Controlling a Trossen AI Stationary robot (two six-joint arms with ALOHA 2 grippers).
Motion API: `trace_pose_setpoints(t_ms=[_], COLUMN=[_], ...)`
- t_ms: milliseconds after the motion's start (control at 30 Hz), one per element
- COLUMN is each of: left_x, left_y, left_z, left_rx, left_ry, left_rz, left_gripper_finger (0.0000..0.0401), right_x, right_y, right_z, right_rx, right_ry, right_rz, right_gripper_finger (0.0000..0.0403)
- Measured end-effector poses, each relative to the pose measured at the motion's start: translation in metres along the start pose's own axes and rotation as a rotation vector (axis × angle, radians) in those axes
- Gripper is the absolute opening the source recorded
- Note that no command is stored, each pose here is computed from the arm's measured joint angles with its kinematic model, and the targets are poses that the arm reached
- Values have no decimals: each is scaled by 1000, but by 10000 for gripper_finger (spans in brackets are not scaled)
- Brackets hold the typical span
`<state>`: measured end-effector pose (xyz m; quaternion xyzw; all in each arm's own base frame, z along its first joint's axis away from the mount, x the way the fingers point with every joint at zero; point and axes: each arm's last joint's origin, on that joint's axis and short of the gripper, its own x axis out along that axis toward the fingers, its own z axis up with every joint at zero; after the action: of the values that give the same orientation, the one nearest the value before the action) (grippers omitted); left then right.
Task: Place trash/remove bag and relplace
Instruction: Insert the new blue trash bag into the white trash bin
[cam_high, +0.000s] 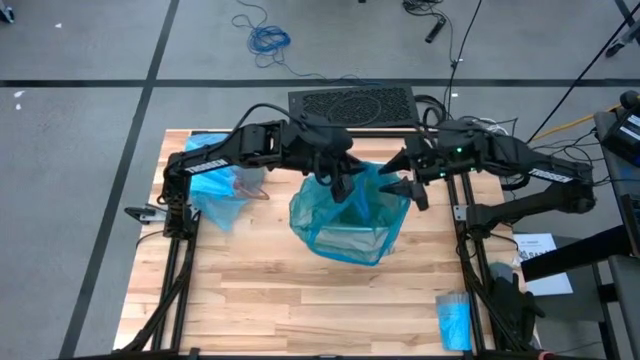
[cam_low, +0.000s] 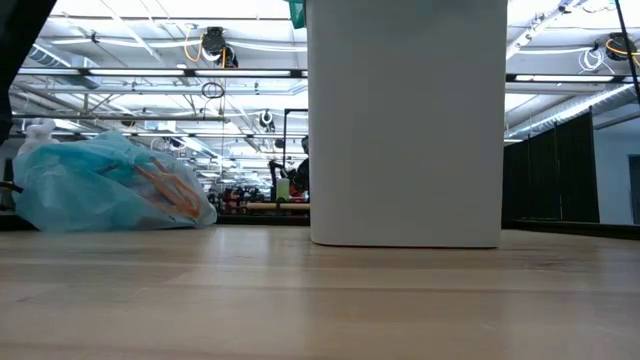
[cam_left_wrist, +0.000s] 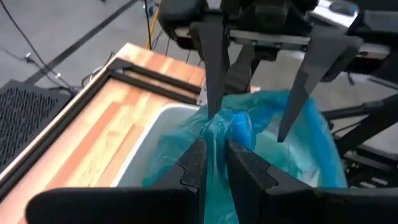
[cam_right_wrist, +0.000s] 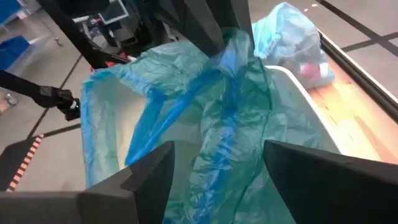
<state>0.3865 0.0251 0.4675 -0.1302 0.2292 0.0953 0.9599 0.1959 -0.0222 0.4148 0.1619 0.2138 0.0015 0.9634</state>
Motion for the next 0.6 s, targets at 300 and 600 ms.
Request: trace_pose_setpoints(t_ms=[300,600], left_x=[0,-10], left_y=[2,-2], left_z=[5,7], left_rx=[14,12], left_ry=[-42,-60], left_rz=[-6,-40], left_gripper_finger=[57,57], right_x=[2,-1], right_y=[-7,-9], right_z=[-7,-12], right_rx=[-1,-40], right_ry=[59,112], right_rz=[-154,-184], right_gripper_finger=[175,12])
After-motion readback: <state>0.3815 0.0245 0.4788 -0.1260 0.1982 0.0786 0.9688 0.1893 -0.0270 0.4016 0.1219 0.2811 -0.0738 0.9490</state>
